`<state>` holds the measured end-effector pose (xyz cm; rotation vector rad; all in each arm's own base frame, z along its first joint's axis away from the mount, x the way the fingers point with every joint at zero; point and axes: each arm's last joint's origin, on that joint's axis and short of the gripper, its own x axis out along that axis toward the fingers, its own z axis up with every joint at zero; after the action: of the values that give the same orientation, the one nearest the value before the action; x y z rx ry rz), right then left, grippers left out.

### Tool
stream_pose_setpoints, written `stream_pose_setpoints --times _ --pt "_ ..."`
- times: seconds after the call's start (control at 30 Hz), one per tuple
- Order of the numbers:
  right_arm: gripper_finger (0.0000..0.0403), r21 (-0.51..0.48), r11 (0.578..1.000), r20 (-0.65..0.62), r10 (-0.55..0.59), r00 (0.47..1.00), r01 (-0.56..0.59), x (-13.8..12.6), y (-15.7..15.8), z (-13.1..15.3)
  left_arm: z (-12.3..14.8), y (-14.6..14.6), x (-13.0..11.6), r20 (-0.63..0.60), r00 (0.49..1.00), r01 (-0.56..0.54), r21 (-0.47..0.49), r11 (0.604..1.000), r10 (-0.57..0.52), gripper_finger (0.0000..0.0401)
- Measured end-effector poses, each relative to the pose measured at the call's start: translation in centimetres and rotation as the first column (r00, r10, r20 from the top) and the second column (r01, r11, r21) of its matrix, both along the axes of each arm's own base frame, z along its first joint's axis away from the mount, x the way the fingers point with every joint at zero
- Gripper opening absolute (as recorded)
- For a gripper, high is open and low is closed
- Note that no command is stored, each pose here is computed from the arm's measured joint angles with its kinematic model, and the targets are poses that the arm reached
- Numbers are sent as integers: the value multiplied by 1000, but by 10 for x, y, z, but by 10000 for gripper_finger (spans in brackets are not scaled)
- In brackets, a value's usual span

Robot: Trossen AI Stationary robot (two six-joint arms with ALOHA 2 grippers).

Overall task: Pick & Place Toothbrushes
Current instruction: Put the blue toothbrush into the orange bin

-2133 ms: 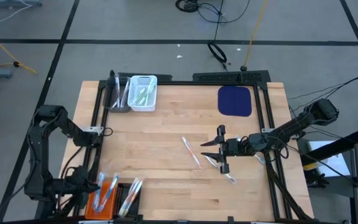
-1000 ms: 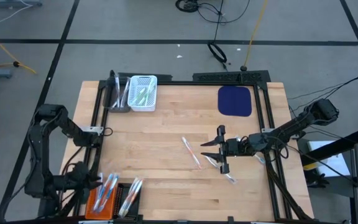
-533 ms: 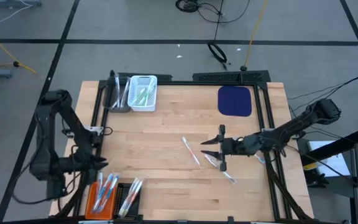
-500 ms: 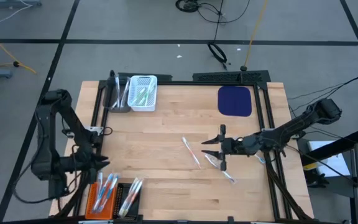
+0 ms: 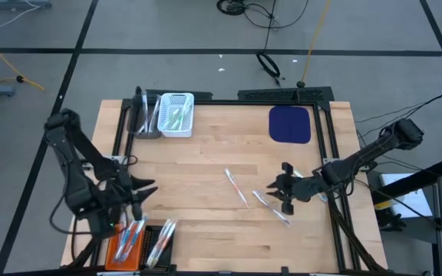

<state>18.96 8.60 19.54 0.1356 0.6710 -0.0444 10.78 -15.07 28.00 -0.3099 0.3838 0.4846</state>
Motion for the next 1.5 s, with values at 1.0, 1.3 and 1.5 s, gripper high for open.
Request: stream_pose_setpoints --times 1.0,1.3,1.5 --pt "99 -59 863 -675 -405 617 502 -70 -59 -20 11 34 95 -163 982 96 18 995 -92 120" --pt "154 -36 870 -709 -369 601 492 -75 -59 -40 18 30 101 -115 982 157 51 986 -151 120" --pt "164 -39 871 -711 -369 599 490 -77 -60 -46 18 30 102 -115 982 158 56 986 -151 120"
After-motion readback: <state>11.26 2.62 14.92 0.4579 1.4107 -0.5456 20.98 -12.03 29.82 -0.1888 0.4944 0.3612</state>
